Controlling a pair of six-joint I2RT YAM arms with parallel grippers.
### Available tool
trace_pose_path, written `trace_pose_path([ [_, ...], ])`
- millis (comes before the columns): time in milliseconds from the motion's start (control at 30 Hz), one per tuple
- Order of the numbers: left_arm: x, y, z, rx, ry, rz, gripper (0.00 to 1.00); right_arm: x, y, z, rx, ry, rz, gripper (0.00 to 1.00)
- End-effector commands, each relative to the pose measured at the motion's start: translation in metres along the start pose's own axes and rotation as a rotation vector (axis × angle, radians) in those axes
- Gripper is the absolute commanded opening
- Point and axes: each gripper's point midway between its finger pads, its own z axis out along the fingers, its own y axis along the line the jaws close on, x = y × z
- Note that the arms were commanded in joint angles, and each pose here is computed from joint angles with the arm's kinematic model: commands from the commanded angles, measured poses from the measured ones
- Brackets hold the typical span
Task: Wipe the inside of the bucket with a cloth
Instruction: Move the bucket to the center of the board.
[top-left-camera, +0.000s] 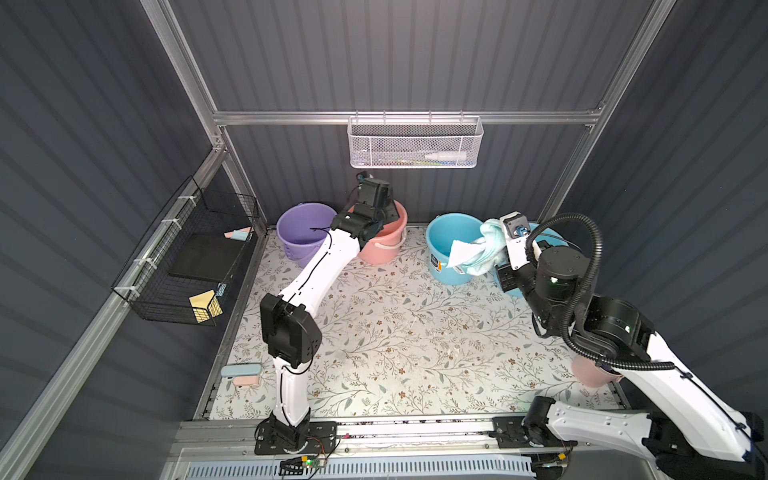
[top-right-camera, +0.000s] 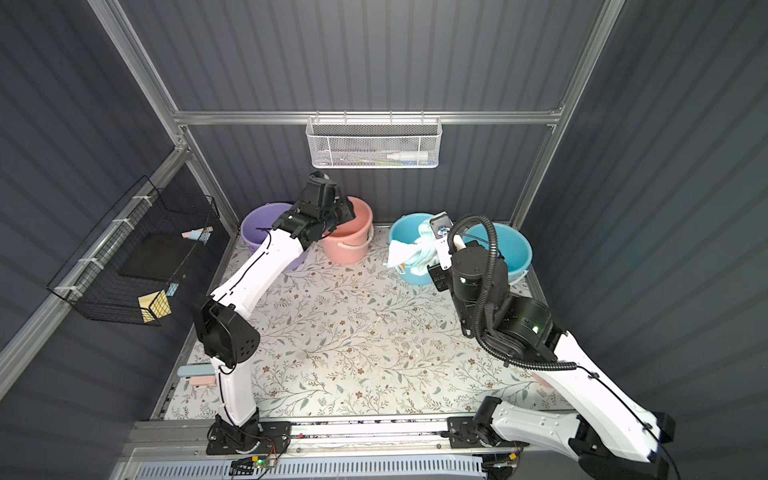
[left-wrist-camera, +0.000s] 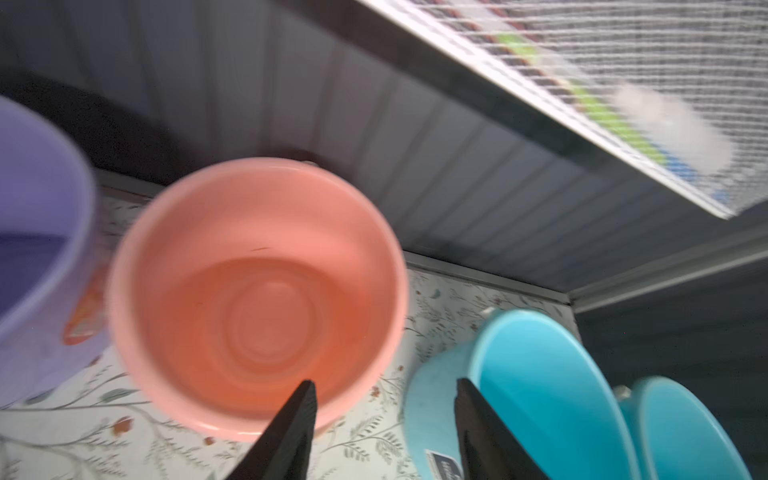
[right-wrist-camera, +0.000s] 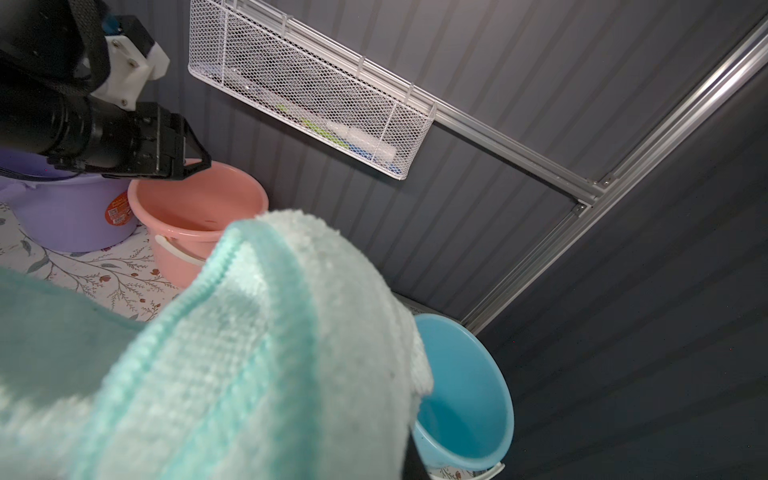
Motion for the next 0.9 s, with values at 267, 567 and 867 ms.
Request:
trace_pose_path([
  [267,-0.002,0.097,0.040,-0.169,0.060,-0.160,0.61,-0.004,0.002,0.000,-0.014,-0.008,0.021,0.00],
  [567,0.022,0.121,0.071,-0.224,0.129,-0.171,0.60,-0.002,0.001,-0.001,-0.015,-0.004,0.031,0.00],
  [867,0.040,0.129,0.091,-0.236,0.165,-0.171,0.53,-0.002,0.002,-0.002,-0.025,-0.003,0.049,0.00],
])
